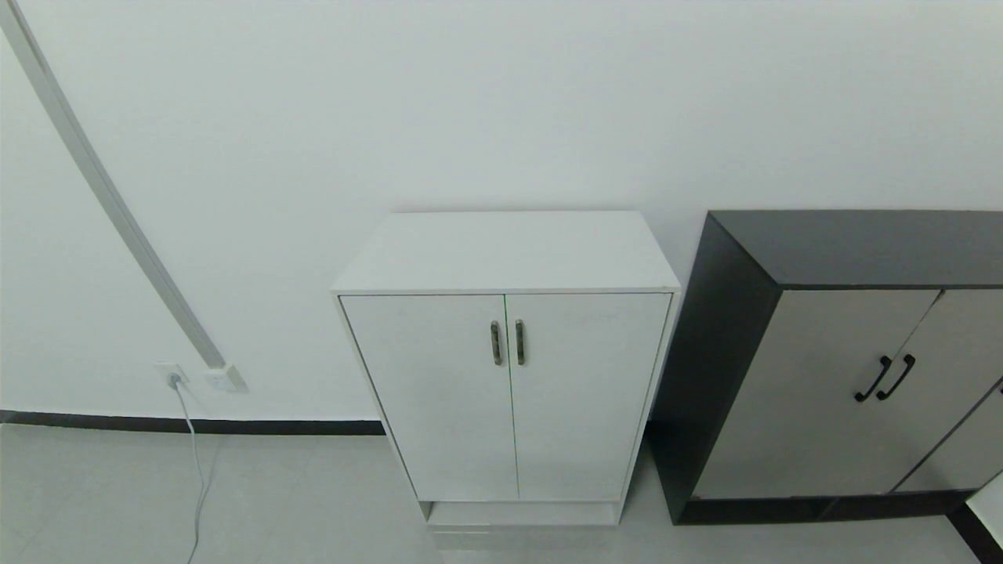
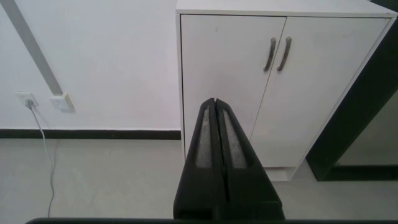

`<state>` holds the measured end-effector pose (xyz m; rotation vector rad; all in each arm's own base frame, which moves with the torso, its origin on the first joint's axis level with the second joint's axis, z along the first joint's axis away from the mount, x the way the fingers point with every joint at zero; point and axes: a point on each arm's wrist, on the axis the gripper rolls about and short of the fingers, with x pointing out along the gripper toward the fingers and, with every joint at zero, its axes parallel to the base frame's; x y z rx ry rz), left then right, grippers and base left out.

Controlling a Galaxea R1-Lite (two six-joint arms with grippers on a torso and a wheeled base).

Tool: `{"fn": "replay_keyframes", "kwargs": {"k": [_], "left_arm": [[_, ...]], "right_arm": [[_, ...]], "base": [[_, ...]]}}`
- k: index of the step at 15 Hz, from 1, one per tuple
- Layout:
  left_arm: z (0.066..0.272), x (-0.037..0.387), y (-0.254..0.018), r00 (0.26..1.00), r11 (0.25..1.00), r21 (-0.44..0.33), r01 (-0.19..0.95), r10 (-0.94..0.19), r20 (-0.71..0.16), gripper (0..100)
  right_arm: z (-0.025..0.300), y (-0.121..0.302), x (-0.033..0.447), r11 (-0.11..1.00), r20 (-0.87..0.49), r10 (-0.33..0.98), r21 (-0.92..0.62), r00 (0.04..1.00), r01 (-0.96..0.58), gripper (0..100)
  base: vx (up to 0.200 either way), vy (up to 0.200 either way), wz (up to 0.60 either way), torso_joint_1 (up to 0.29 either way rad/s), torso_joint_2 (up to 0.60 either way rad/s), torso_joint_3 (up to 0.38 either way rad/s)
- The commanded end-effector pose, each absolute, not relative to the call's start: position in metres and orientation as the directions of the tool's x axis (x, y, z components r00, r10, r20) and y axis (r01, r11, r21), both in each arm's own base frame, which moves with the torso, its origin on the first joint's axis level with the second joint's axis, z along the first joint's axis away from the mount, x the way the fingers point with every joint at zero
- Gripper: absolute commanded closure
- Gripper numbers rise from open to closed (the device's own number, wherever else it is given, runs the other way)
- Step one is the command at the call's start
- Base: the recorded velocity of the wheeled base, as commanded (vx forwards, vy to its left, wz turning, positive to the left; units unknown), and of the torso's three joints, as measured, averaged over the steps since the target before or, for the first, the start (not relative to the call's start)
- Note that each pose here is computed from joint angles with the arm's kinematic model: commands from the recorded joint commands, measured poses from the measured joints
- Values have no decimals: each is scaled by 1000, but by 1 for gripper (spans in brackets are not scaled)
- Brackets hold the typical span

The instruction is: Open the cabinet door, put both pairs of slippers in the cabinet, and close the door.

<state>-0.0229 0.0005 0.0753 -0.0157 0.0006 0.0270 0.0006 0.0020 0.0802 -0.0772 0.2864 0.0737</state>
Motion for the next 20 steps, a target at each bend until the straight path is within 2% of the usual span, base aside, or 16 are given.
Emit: {"fn": "replay_keyframes", "kwargs": {"k": [1,3,4,6,9,14,16,20], "left_arm": [[75,-23,1,1000,1000,-15,-28,28,-2,100],[75,-23,1,1000,1000,-15,-28,28,-2,100],[75,-23,1,999,999,-15,-38,38,-2,100],[75,-23,1,999,999,-15,-41,41,-2,100],[75,-23,1,999,999,-15,-41,41,-2,100],[75,-23,1,999,999,-17,-40,40,-2,100],[75,-23,1,999,999,-15,-40,40,-2,100],[75,-23,1,999,999,-9,-37,37,-2,100]], "right_arm": [[80,2,-3,995,-248,61,-64,967,-79,100],[79,2,-4,994,-242,99,-27,965,-108,100],[79,1,-8,993,-186,115,-12,976,-120,100],[77,0,-17,995,-75,96,-22,993,-98,100],[76,1,-23,999,-2,40,-23,999,-40,100],[76,0,-23,998,6,-17,68,1000,16,100],[76,-2,-23,993,9,-77,86,997,76,100],[76,-2,-23,993,9,-75,90,997,74,100]], "base": [[0,0,0,0,0,0],[0,0,0,0,0,0],[0,0,0,0,0,0],[0,0,0,0,0,0],[0,0,0,0,0,0],[0,0,0,0,0,0],[0,0,0,0,0,0],[0,0,0,0,0,0]]}}
